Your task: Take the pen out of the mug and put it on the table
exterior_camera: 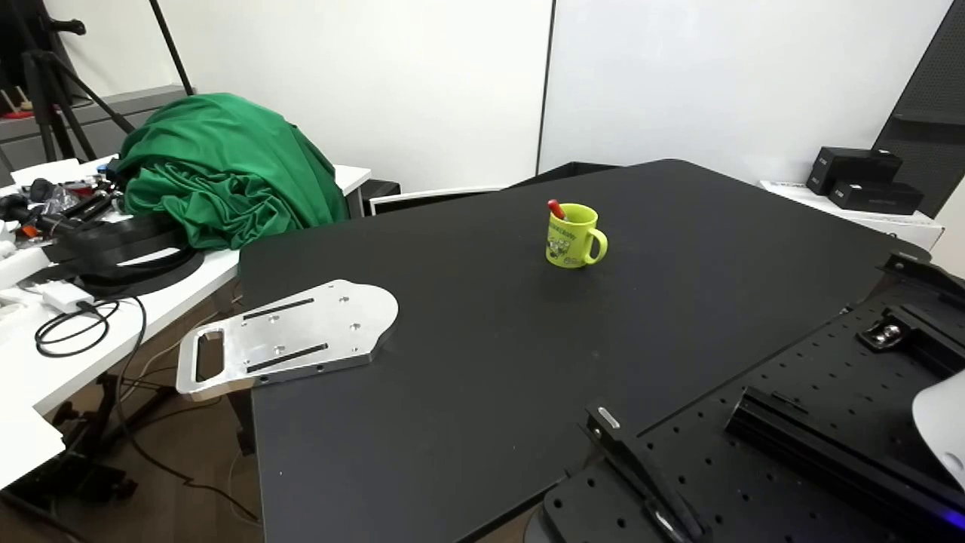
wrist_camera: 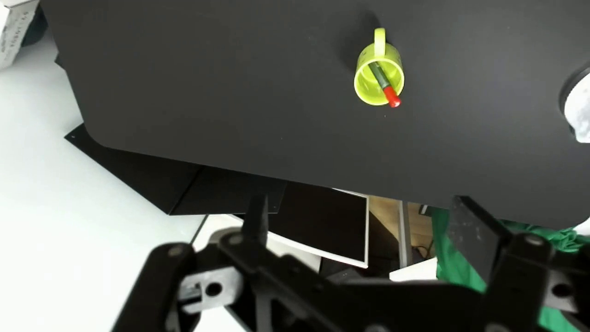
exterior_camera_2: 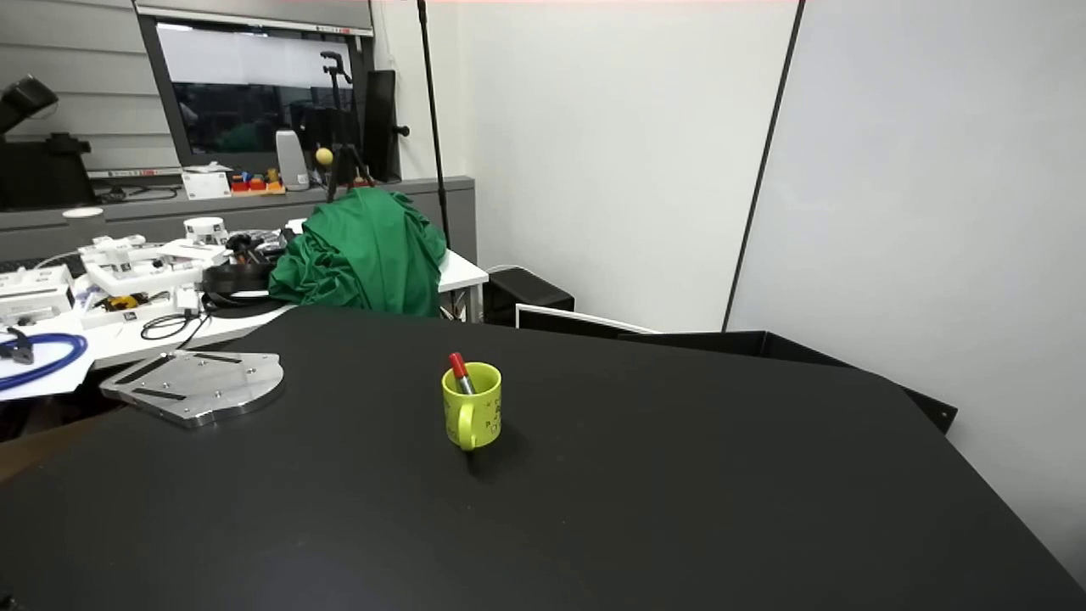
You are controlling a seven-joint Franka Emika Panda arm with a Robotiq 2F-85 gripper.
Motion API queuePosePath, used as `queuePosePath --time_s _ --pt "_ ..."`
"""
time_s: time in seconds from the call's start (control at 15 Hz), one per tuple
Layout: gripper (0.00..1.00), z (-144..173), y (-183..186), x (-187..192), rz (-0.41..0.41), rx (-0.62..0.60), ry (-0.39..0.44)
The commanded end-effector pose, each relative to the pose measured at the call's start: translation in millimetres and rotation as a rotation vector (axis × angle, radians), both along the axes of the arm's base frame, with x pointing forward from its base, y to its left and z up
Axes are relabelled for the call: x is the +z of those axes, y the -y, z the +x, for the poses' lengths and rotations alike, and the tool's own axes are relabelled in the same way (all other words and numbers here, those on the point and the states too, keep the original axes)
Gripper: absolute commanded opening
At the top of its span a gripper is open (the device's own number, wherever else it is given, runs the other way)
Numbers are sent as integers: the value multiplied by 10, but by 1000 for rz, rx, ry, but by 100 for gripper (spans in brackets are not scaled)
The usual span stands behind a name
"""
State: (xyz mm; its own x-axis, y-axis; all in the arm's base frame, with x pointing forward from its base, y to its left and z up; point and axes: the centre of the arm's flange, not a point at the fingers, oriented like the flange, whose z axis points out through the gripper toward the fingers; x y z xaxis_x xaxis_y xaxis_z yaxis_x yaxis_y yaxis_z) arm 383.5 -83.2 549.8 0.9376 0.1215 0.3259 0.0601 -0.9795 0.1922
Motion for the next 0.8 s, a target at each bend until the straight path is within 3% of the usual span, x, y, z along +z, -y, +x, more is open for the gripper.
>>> queuePosePath --time_s 0.0,0.2,0.33,0.73 --pt "100 655 706 -167 92 109 -136" --pt "100 1090 1024 -555 96 191 -270" --pt "100 1389 1007 -770 81 245 -365" --pt "100 2296 321 -1439 18 472 -604"
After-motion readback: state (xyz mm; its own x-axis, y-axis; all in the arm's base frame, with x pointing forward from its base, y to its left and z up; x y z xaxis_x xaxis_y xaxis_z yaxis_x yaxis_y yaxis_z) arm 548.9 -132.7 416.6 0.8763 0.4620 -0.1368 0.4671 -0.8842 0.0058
